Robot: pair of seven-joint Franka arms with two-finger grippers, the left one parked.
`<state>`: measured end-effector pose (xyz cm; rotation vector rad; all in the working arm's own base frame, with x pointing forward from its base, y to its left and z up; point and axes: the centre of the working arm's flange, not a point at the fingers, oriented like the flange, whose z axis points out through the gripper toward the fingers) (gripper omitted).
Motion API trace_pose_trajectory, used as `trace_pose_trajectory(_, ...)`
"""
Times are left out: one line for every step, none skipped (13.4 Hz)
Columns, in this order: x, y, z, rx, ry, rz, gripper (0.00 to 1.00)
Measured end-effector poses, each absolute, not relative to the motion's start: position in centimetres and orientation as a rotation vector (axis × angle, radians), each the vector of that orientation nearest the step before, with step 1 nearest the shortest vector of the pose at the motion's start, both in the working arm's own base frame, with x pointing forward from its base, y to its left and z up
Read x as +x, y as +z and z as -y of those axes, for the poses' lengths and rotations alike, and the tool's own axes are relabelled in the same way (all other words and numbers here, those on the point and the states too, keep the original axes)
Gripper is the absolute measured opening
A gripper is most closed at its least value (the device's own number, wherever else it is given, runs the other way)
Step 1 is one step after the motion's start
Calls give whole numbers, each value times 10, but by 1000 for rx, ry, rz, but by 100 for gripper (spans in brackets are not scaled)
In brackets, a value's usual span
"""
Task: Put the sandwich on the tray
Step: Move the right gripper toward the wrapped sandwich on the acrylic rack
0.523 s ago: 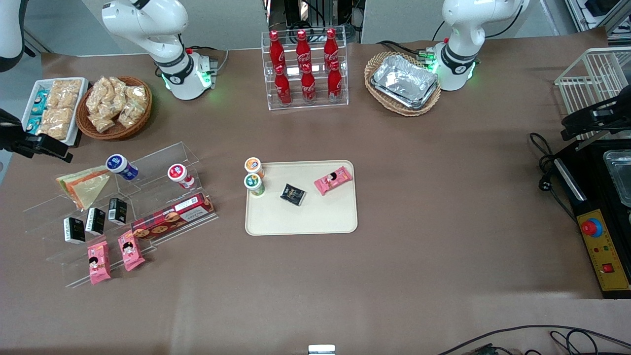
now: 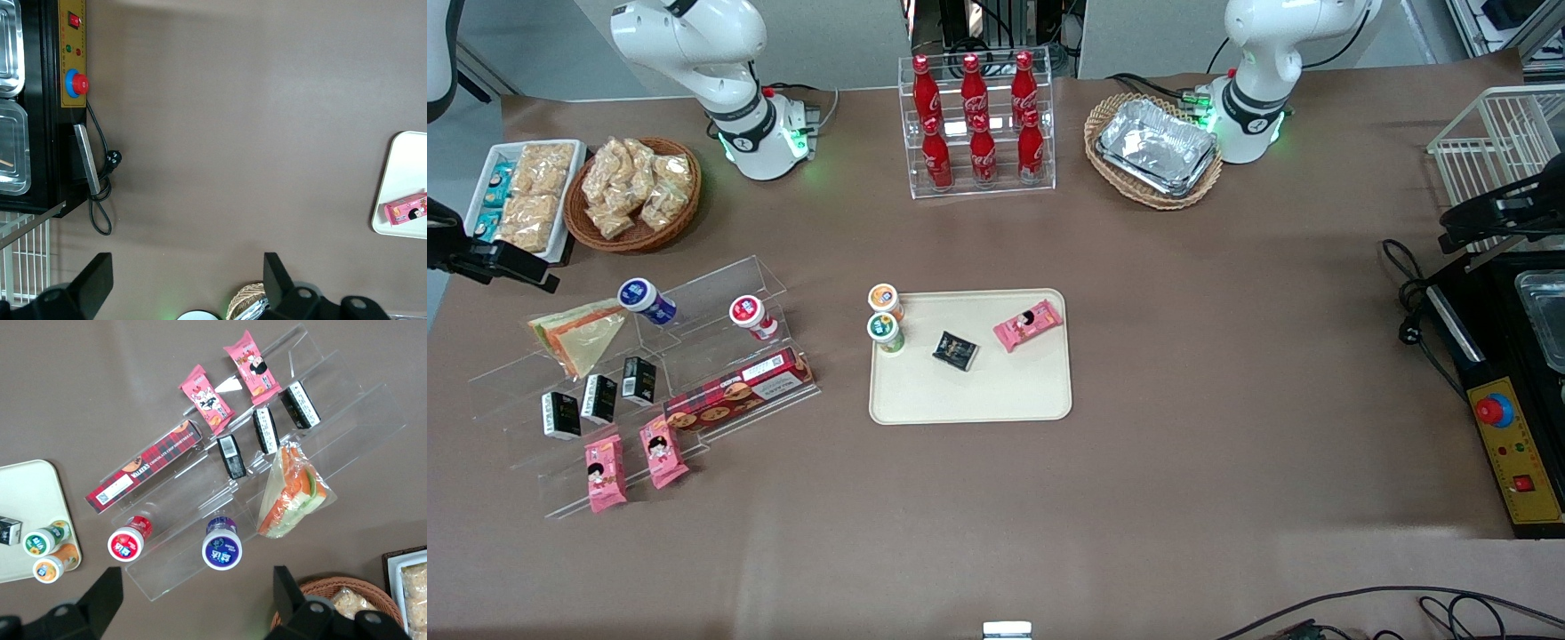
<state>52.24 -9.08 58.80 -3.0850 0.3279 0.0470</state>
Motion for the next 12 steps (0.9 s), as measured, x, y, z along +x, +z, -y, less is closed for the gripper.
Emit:
trace_pose_trajectory(523, 584, 95, -3100, 61, -336, 100)
trace_pose_trajectory(525, 580, 100, -3122, 68, -340, 100)
trace_pose_trajectory(528, 577, 103, -3144, 58, -340, 100)
trace_pose_trajectory(531, 574, 108, -3164, 47, -342, 100)
trace_pose_trajectory(533, 571, 114, -3175, 38, -348, 100)
trace_pose_trajectory(535, 568, 120, -3180, 32, -359, 100)
trace_pose_trajectory(536, 566, 127, -3184, 23, -374, 100)
trace_pose_trajectory(538, 564, 135, -3186, -5, -403, 100)
trace_pose_trajectory(541, 563, 143, -3185, -32, -433, 100)
trace_pose_trajectory(542, 559, 149, -3184, -39, -457, 100)
trace_pose_trajectory(544, 554, 154, -3183, -36, -479, 100)
trace_pose_trajectory(544, 549, 161, -3180, -27, -505, 100)
